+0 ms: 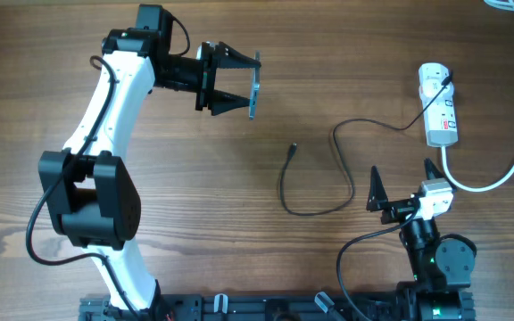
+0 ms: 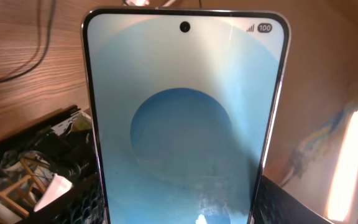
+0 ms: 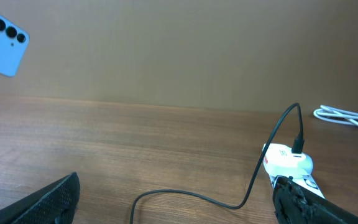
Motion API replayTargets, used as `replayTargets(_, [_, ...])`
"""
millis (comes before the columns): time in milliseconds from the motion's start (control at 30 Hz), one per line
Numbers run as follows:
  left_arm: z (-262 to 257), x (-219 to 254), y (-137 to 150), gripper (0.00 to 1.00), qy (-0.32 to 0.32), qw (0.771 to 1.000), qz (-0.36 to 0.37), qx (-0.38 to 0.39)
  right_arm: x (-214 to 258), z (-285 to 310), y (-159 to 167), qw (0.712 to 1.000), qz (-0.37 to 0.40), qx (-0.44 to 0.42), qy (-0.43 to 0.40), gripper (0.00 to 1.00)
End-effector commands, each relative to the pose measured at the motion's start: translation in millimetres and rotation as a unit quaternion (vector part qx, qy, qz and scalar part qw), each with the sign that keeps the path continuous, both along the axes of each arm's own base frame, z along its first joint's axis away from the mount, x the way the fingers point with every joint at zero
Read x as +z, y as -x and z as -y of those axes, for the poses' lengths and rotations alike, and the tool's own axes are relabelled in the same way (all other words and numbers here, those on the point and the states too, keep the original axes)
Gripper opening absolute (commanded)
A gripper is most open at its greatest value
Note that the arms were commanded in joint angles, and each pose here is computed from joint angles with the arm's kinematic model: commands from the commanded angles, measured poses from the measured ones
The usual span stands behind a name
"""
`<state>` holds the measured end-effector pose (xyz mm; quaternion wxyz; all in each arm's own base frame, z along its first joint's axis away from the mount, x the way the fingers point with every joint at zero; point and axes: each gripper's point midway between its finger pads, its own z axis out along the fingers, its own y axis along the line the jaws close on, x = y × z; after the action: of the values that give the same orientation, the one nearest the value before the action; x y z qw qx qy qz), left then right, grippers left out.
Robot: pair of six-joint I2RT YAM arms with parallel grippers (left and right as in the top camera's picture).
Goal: Plug charger to phone and switch on socket
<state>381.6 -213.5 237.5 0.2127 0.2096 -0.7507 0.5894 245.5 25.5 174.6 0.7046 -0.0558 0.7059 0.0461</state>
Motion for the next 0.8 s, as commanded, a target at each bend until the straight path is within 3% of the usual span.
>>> replayTargets(0, [-5,11,3,0.68,-0.012,1.0,-0.019,0.016,2,1,0,1.0,0.006,-0.004,0.006,1.0])
replayTargets(767, [-11,22,1,0.69,0.021,0.999,-0.017,0.017,2,1,0,1.0,0.006,-0.004,0.006,1.0])
